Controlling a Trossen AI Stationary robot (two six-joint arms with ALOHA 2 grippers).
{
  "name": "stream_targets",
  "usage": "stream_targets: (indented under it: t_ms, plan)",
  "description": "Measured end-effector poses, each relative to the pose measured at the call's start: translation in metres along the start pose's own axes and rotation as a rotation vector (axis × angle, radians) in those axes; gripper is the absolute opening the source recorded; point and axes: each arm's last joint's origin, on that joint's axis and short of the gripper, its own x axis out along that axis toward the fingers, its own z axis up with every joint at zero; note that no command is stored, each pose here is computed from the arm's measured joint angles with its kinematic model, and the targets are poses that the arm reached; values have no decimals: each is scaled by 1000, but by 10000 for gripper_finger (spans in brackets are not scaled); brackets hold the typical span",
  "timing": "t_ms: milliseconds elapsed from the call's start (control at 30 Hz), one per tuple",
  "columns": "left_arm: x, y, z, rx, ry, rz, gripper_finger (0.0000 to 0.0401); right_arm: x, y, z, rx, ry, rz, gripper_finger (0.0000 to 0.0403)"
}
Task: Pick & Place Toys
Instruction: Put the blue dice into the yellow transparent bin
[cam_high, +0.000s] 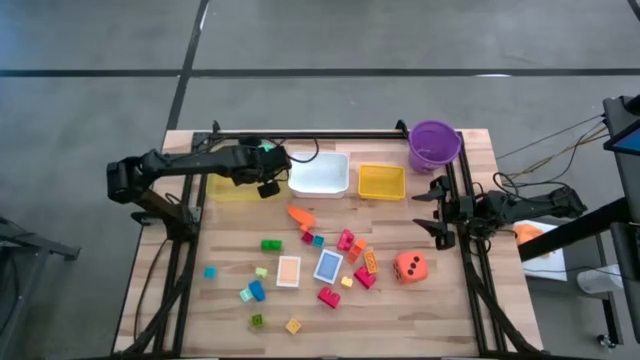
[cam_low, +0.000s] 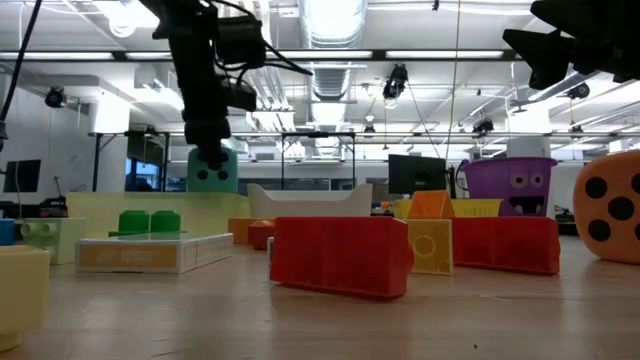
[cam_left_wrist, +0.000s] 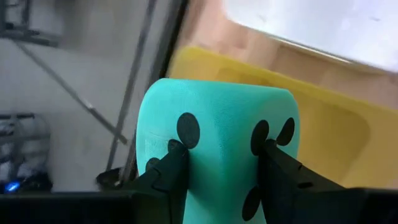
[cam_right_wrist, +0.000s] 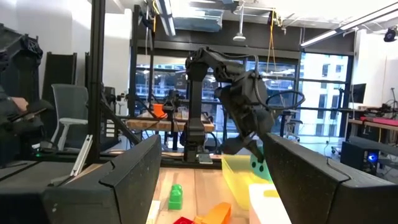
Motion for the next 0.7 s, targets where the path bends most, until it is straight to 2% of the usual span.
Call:
stream_targets:
  t_ms: [333,700]
  plan:
    - [20,-14,-13,8,-3,3,133,0,0,0,-1,0,0,280]
    - [26,-18,-15,120,-23,36,132,0,0,0,2,0,0,280]
